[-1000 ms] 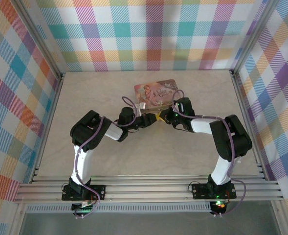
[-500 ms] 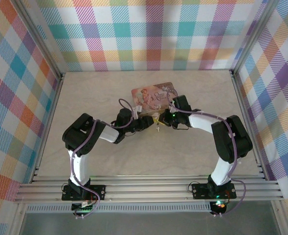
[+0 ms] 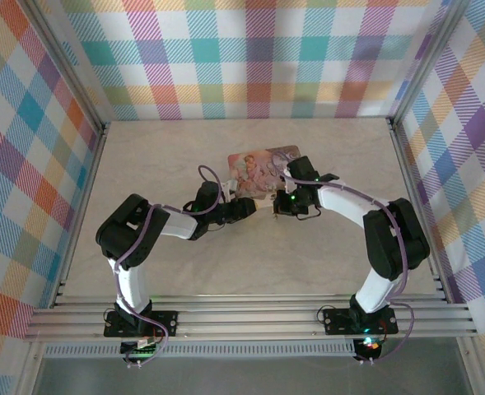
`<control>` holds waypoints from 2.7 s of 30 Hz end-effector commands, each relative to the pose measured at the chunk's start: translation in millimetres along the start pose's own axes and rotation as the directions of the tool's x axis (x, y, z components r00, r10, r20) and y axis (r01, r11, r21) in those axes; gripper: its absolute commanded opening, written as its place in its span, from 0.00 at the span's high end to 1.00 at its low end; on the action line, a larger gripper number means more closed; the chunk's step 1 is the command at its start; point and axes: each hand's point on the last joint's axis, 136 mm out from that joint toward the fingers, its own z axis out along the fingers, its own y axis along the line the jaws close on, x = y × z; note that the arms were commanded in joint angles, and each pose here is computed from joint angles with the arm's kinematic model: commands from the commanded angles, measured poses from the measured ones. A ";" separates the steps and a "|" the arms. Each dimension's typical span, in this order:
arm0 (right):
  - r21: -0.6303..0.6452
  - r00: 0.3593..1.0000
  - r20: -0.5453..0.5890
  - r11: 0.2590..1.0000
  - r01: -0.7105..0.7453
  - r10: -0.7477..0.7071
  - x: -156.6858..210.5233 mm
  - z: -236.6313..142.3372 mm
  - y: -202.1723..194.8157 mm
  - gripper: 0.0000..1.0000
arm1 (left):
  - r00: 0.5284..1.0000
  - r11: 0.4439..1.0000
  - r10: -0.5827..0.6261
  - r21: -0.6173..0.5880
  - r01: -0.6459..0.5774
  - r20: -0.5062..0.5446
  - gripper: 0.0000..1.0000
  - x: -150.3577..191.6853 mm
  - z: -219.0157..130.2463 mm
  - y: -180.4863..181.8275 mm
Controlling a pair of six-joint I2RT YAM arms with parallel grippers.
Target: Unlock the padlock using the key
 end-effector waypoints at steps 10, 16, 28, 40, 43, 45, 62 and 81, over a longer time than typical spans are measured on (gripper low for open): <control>0.180 0.885 -0.207 0.873 0.454 -0.417 19.0 -13.7 0.6 1.00 | 0.999 0.999 0.035 -0.026 -0.034 0.039 0.60 -21.3 -3.2 -7.4; 0.226 0.805 -0.274 0.778 0.586 -0.526 18.1 -17.1 -1.7 1.00 | 0.999 0.999 0.035 -0.032 -0.034 0.030 0.61 -17.2 -4.4 -4.3; 0.309 0.721 -0.331 0.652 0.692 -0.609 11.3 -30.0 2.8 1.00 | 0.998 0.997 0.067 -0.049 -0.066 0.017 0.62 -12.7 -12.7 -5.0; 0.367 0.666 -0.341 0.558 0.744 -0.664 6.3 -29.0 12.9 1.00 | 0.993 0.990 0.115 -0.088 -0.114 0.005 0.62 -6.1 -30.0 -6.2; 0.372 0.631 -0.340 0.516 0.771 -0.697 3.4 -25.1 17.0 1.00 | 0.991 0.985 0.134 -0.105 -0.134 -0.006 0.62 -3.2 -35.2 -5.2; 0.368 0.615 -0.327 0.503 0.782 -0.718 2.0 -22.2 20.6 1.00 | 0.990 0.982 0.143 -0.120 -0.143 -0.012 0.62 -1.2 -38.4 -2.9; 0.382 0.486 -0.221 0.383 0.841 -0.846 -11.5 -5.3 45.3 1.00 | 0.984 0.960 0.176 -0.218 -0.175 -0.013 0.63 10.3 -59.7 15.4; 0.424 0.348 -0.101 0.276 0.863 -0.932 -42.6 -0.1 75.0 1.00 | 0.983 0.925 0.181 -0.341 -0.167 0.011 0.60 22.7 -102.3 28.8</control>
